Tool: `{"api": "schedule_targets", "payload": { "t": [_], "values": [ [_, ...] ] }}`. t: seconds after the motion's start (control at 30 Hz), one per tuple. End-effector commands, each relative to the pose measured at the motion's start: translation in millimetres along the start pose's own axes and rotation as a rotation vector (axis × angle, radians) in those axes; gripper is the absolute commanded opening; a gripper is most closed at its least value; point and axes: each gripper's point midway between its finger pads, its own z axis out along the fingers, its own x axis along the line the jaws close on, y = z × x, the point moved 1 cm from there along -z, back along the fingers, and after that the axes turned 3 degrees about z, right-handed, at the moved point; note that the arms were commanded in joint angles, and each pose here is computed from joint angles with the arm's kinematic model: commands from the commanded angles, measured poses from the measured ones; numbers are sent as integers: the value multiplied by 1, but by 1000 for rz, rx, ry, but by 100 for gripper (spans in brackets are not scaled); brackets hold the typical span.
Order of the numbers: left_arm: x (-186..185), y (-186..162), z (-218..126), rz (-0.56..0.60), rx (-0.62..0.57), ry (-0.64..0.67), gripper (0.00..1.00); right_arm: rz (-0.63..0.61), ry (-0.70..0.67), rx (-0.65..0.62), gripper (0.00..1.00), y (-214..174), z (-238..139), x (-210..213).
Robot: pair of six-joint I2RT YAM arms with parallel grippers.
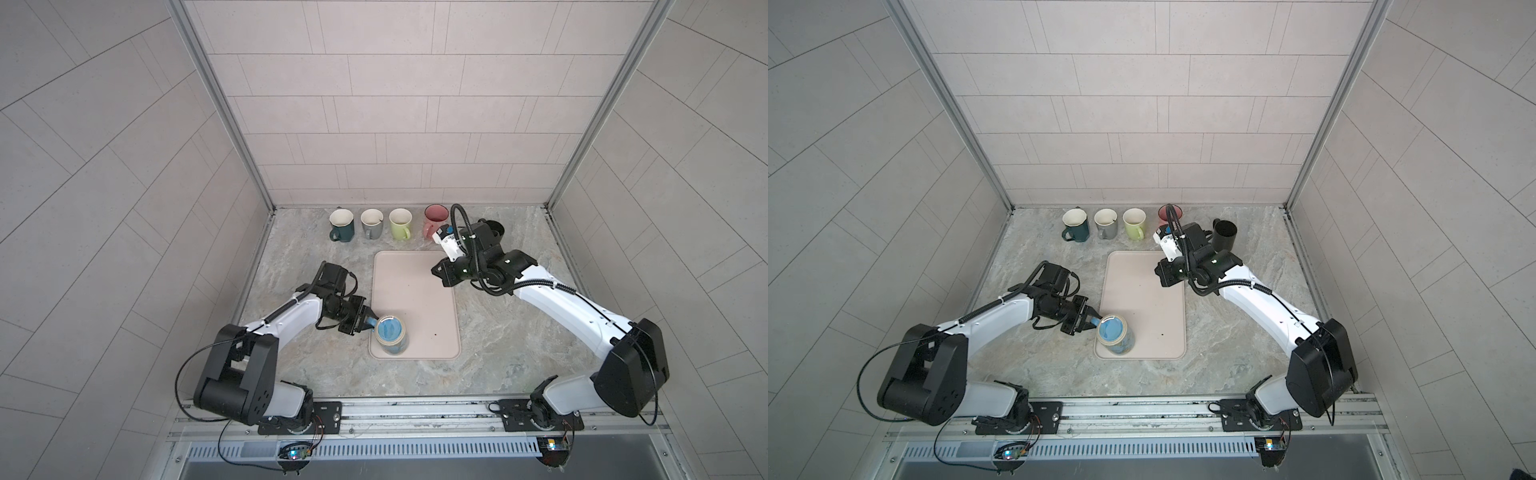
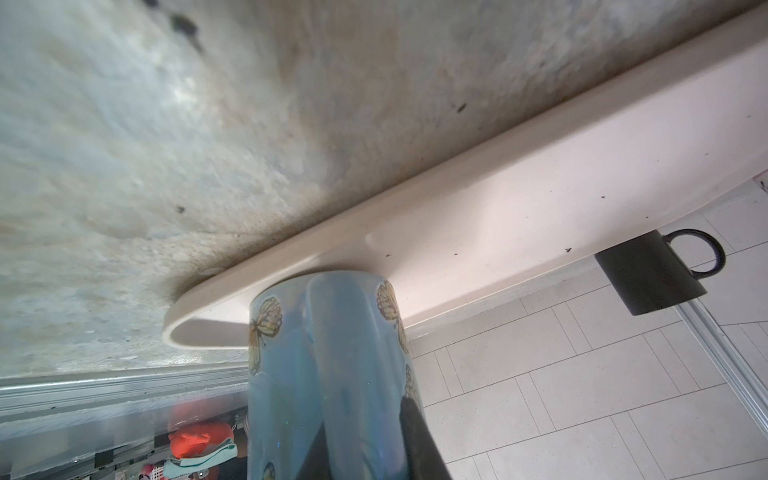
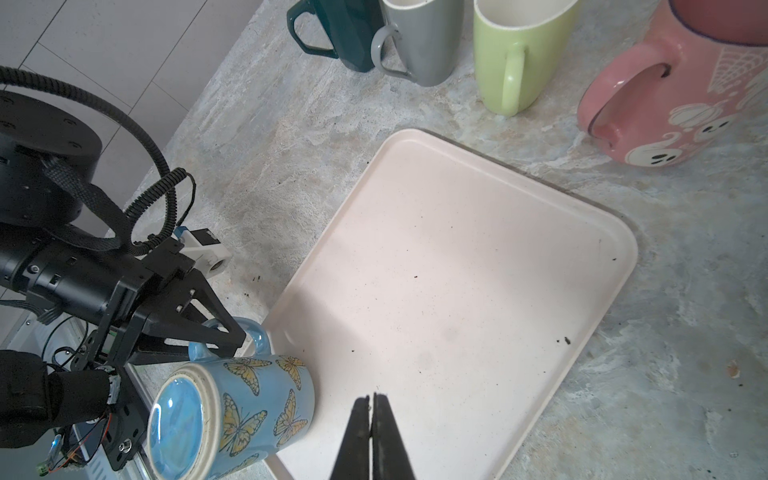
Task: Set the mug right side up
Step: 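Close the left gripper on the blue butterfly mug's base and lift it, then raise the blue mug upright with the left gripper while the right gripper reaches toward it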
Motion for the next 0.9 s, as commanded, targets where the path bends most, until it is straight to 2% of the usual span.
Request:
{"api": "schedule_targets", "payload": {
  "t": [0.0, 0.2, 0.37, 0.53, 0.73, 0.87],
  "values": [
    [-58, -8, -22, 243, -78, -140, 0, 4, -29, 7, 5, 0, -4, -5],
    [-133, -38, -60, 673, -236, -288, 0, -31, -59, -5, 2, 9, -23, -4],
    [-176, -78, -89, 1022, -327, -543, 0, -43, -81, -41, 0, 17, -43, -1],
    [-183, -91, -106, 1261, -477, -587, 0, -24, -35, -119, 0, 33, -66, 14],
    [-188, -125, -126, 1568, -742, -667, 0, 42, 129, -165, 1, 55, -83, 46],
    [-188, -138, -144, 1657, -929, -814, 0, 106, 232, -178, 4, 66, -90, 64]
  ]
}}
